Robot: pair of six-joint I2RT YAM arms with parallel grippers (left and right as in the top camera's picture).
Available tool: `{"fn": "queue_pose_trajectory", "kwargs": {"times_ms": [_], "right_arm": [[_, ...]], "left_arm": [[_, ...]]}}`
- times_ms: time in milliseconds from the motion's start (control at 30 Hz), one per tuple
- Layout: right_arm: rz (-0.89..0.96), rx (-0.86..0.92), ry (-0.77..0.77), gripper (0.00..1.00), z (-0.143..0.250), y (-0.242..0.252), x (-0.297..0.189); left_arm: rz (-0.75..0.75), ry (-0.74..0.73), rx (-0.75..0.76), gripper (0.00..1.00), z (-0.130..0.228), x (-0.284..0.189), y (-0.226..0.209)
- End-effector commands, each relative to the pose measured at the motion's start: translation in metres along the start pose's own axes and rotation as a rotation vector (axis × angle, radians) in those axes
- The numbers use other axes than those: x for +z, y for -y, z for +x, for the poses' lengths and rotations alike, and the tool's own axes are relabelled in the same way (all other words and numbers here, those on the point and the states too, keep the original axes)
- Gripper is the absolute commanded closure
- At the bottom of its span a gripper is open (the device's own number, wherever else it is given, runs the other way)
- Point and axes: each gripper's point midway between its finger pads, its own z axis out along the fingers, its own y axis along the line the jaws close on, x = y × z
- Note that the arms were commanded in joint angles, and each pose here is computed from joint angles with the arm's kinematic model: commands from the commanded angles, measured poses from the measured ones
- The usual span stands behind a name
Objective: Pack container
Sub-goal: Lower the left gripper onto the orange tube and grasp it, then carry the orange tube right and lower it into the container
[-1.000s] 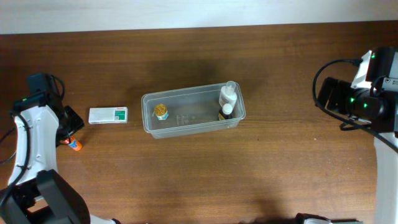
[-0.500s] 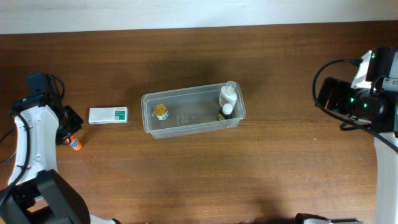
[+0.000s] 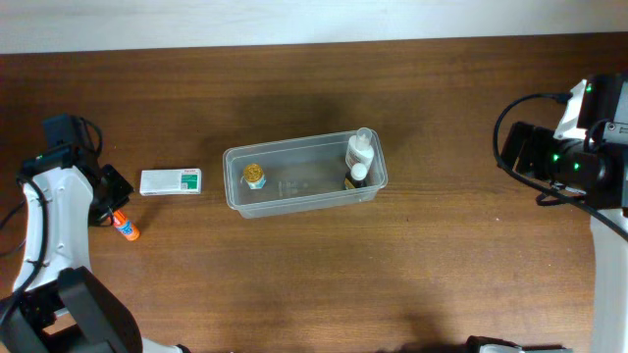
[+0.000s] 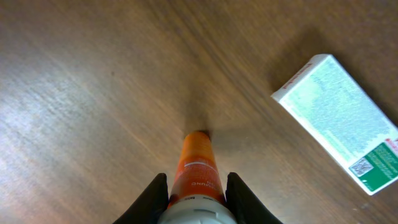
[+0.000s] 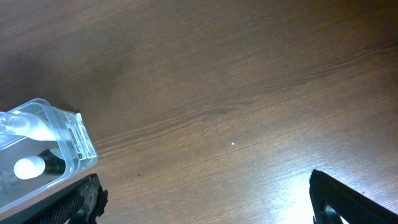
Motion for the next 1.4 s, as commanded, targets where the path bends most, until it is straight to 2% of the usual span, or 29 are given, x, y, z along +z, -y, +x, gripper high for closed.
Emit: {"fn": "queue_pose_trajectory", "kwargs": {"times_ms": [0, 233, 433, 500, 633, 767, 1000, 1367], "right_arm": [[0.000, 0.019, 0.016, 0.02, -0.004, 0.001, -0.004], [0.000, 0.019, 0.016, 0.02, -0.004, 0.001, -0.004], [0.000, 0.019, 0.016, 0.02, -0.004, 0.001, -0.004], [0.000, 0.019, 0.016, 0.02, -0.004, 0.001, -0.004], [0.000, 0.019, 0.016, 0.01, -0.004, 0.001, -0.004], [0.000, 0.019, 0.016, 0.02, -0.004, 0.001, -0.004], [0.000, 0.019, 0.016, 0.02, -0.004, 0.001, -0.004], [0.000, 0.019, 0.016, 0.02, -0.004, 0.001, -0.004]], "left_arm": [[0.053, -0.012, -0.007, 0.88, -0.001, 0.002, 0.009], [0.209, 0.056, 0.088, 0.89, -0.022, -0.029, 0.041], [0.330, 0.212, 0.280, 0.87, -0.032, -0.092, 0.082], [0.411, 0.333, 0.461, 0.87, -0.015, -0.146, 0.119], [0.483, 0.436, 0.583, 0.87, 0.015, -0.196, 0.148], [0.565, 0.478, 0.693, 0.87, 0.053, -0.228, 0.173], [0.562, 0.459, 0.814, 0.87, 0.096, -0.227, 0.209], [0.444, 0.251, 0.903, 0.87, 0.127, -0.157, 0.234]]}}
